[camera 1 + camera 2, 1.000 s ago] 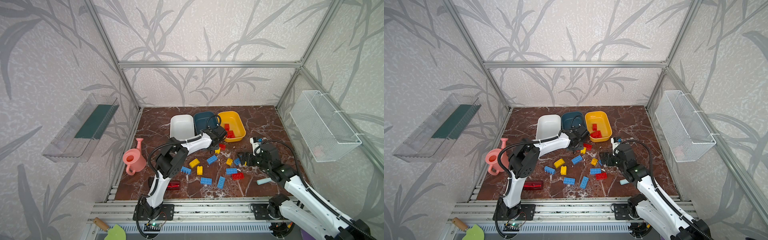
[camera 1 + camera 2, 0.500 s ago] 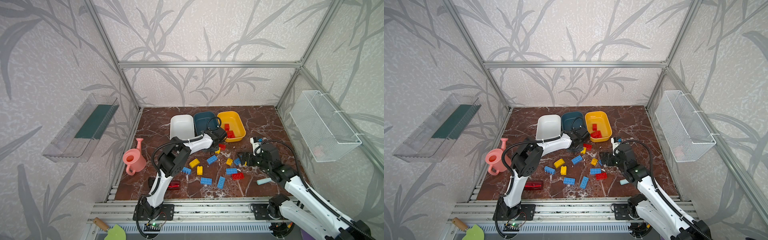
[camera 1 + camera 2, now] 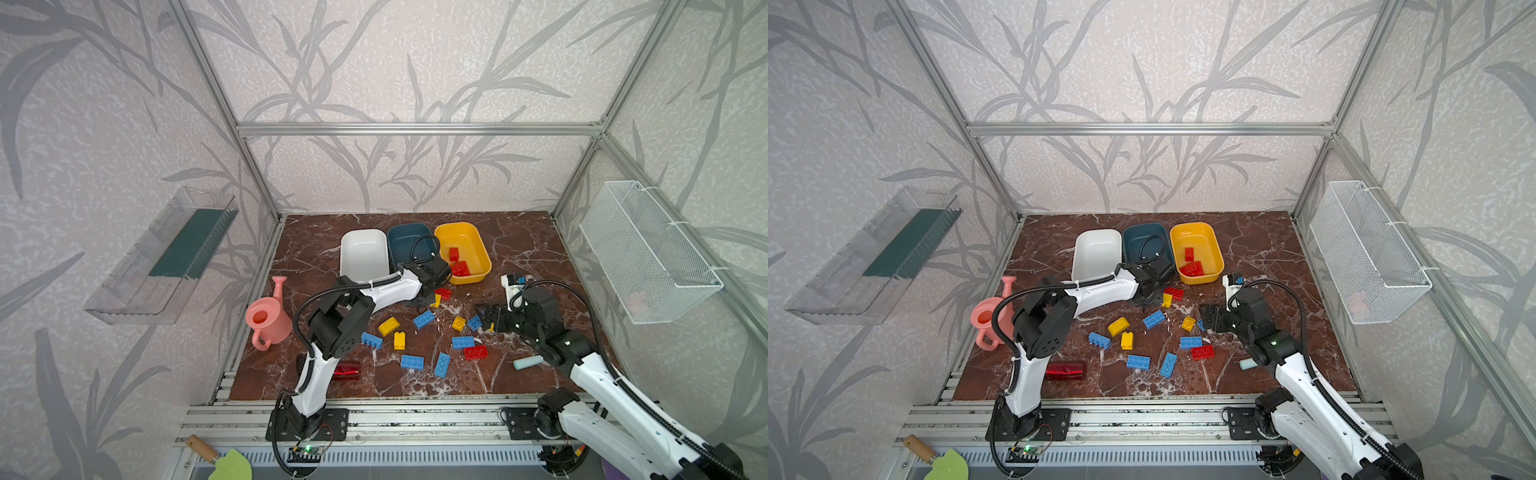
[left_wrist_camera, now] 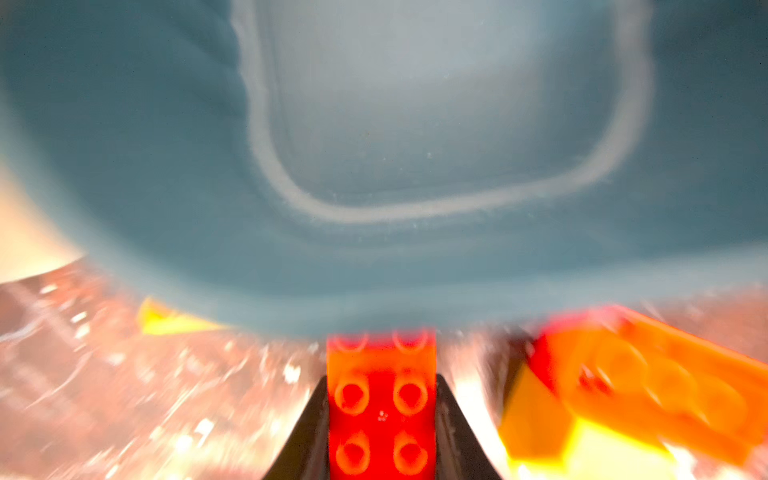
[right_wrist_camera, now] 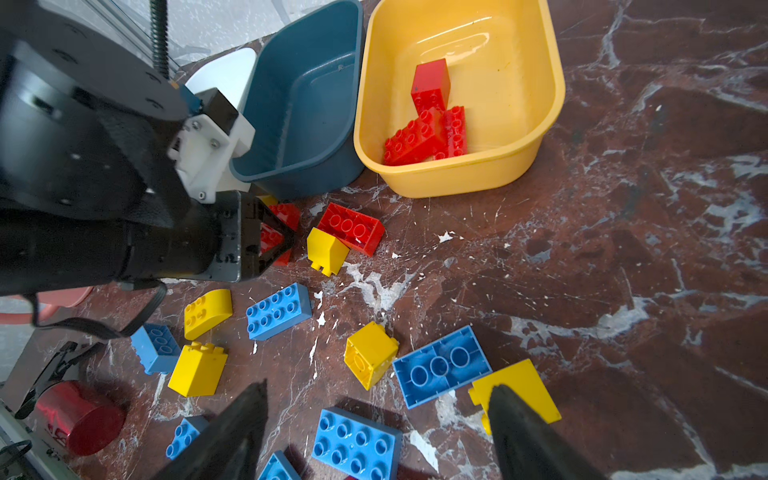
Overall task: Sort the legos into containers by color
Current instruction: 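Lift the red brick with the left gripper and release it into the yellow tub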
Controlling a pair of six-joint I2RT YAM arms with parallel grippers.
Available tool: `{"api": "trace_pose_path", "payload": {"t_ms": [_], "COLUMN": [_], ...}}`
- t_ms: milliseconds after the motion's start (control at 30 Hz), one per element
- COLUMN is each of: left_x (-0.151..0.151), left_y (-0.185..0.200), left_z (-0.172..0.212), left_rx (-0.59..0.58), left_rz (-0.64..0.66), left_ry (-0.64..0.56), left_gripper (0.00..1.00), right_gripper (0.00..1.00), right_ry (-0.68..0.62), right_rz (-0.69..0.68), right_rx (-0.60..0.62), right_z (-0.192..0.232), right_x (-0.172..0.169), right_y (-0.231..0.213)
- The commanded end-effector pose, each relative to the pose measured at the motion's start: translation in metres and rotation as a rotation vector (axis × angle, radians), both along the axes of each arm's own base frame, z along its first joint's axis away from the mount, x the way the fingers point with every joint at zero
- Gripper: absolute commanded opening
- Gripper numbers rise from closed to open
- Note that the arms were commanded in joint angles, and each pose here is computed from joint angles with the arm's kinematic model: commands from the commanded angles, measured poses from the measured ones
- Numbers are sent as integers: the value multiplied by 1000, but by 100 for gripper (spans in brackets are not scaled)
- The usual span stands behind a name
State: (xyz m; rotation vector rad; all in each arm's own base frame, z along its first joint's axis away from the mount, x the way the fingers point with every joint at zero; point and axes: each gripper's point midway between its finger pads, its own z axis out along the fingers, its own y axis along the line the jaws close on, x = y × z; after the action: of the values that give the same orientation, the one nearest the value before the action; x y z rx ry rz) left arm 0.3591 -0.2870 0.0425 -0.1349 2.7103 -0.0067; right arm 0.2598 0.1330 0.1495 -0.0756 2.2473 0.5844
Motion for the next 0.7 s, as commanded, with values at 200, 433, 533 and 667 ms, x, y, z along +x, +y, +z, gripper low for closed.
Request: {"api": "trace_pose_path", "payload": {"t_ms": [200, 433, 533, 667], "left_x": [11, 40, 55, 73], "left_y": [-23, -61, -79, -105], "left_z": [87, 109, 109, 105], "left_rx": [-67, -88, -99, -137], "left_rz": [-112, -200, -218, -248], "left_ry": [-108, -130, -134, -130], "left_gripper": [26, 26, 26, 26], "right_gripper": [84, 84, 84, 84], "right_ry": [-13, -25, -32, -32], "right_rz": [6, -9, -10, -11], "right_rx": [6, -7, -4, 2], "right_z": [2, 5, 6, 4], "right_x": [-2, -4, -4, -4], "right_y": [1, -3, -3, -2]}}
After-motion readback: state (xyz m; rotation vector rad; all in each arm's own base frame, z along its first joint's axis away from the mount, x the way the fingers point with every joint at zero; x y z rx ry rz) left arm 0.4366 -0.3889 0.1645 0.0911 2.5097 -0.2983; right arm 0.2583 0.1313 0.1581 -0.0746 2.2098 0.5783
